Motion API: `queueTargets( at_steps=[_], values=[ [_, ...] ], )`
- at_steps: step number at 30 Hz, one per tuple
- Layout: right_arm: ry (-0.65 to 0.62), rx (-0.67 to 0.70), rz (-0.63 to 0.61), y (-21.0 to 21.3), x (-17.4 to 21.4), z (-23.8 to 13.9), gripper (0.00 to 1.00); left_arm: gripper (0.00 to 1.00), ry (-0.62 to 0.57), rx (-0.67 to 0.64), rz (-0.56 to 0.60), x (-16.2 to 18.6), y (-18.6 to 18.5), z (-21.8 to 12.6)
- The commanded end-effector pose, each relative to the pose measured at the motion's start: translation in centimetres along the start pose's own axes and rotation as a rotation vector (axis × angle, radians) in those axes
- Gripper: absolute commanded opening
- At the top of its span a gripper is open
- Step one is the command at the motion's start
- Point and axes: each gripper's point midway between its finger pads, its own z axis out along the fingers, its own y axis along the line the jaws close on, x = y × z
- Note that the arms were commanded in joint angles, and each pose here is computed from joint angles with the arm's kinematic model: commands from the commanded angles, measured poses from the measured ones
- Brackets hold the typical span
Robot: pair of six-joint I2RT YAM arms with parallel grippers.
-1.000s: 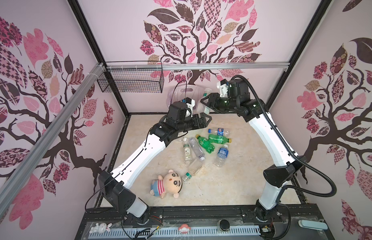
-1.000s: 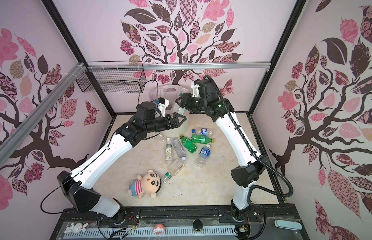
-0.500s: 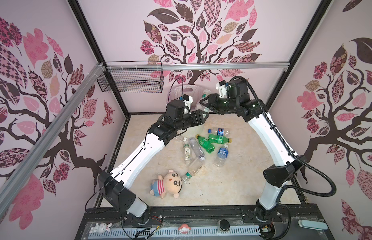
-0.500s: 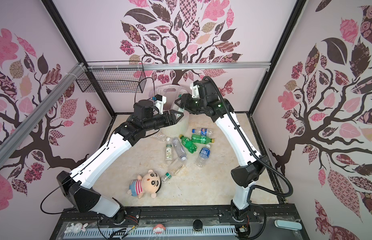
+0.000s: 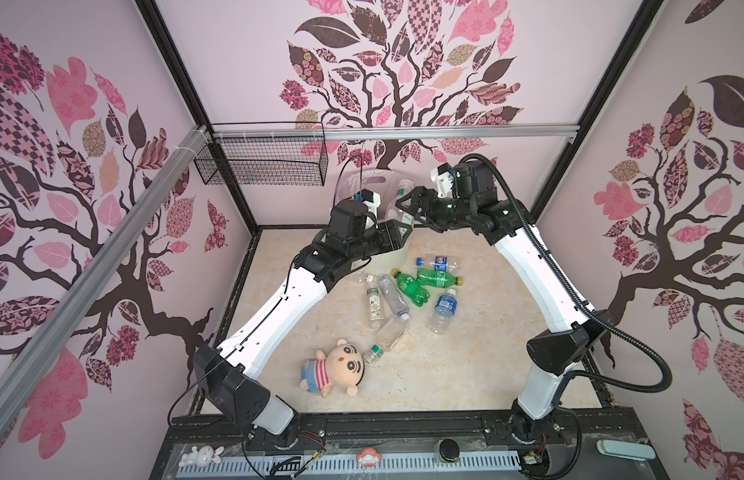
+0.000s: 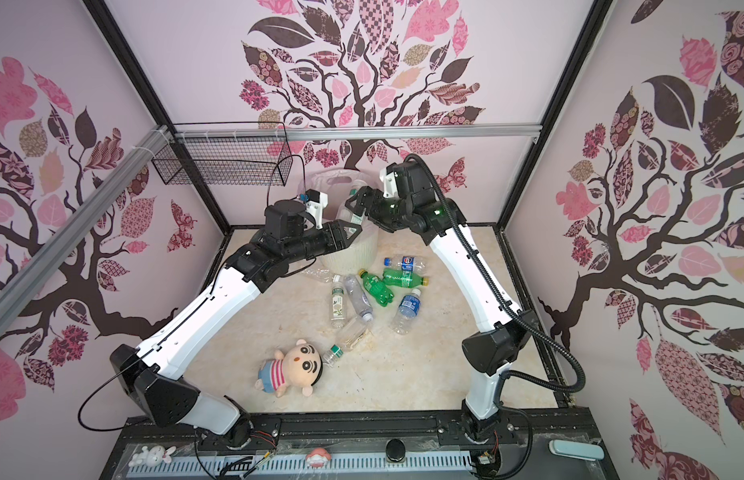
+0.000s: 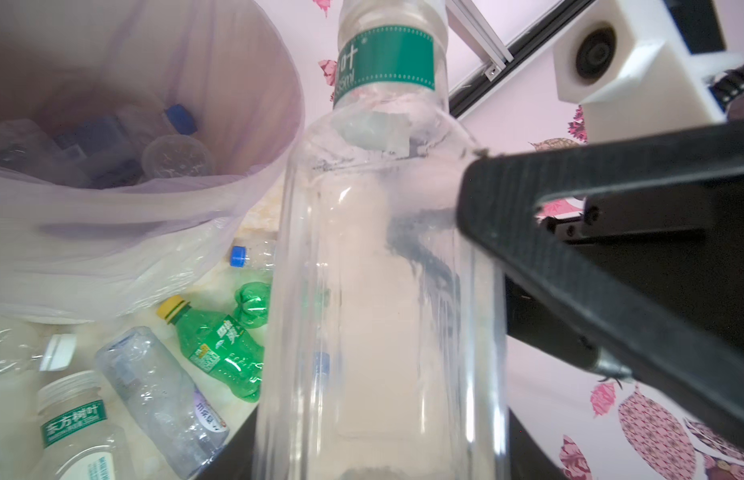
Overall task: Throw the plastic bottles in the bin
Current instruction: 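Raise the square bottle over the bin with the left gripper while the right withdraws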
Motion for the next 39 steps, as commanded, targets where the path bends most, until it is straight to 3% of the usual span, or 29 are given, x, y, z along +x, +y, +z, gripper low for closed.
queueTargets(
  at_steps=[1, 6, 13, 21, 26, 29, 33, 36, 39],
  values=[
    [-0.075, 0.002, -0.020, 1.2, -1.9, -3.4, 0.99, 0.43, -0.094, -0.085, 0.020, -3.0, 1.2, -2.3],
    [-0.138, 0.041, -0.073, 1.6, -3.2, -5.3, 1.00, 0.42, -0.180, -0.153, 0.016, -6.4, 3.3, -3.5],
    [-0.215, 0.105, -0.151, 1.4, -4.0, -7.5, 0.99, 0.43, -0.312, -0.267, 0.121, -12.1, 3.9, -5.2],
    [-0.238, 0.119, -0.241, 2.8, -3.6, -8.1, 0.99, 0.43, -0.535, -0.199, 0.233, -19.4, -1.4, -7.8],
    [-0.247, 0.110, -0.267, 3.4, -3.6, -8.4, 1.00, 0.43, -0.642, -0.130, 0.267, -21.8, -3.9, -9.3],
    [-0.246, 0.110, -0.267, 3.4, -3.7, -8.3, 1.00, 0.43, -0.616, -0.165, 0.253, -21.6, -2.4, -7.2],
    [-0.229, 0.101, -0.254, 3.3, -3.5, -7.7, 1.00, 0.44, -0.495, -0.208, 0.202, -18.9, 1.7, -1.2],
    [-0.224, 0.096, -0.253, 3.4, -3.4, -7.5, 1.00, 0.55, -0.362, -0.218, 0.139, -16.3, 4.8, 3.5],
    [-0.217, 0.099, -0.250, 3.2, -3.2, -7.5, 0.99, 0.70, -0.294, -0.176, 0.126, -15.0, 4.8, 5.2]
  ],
)
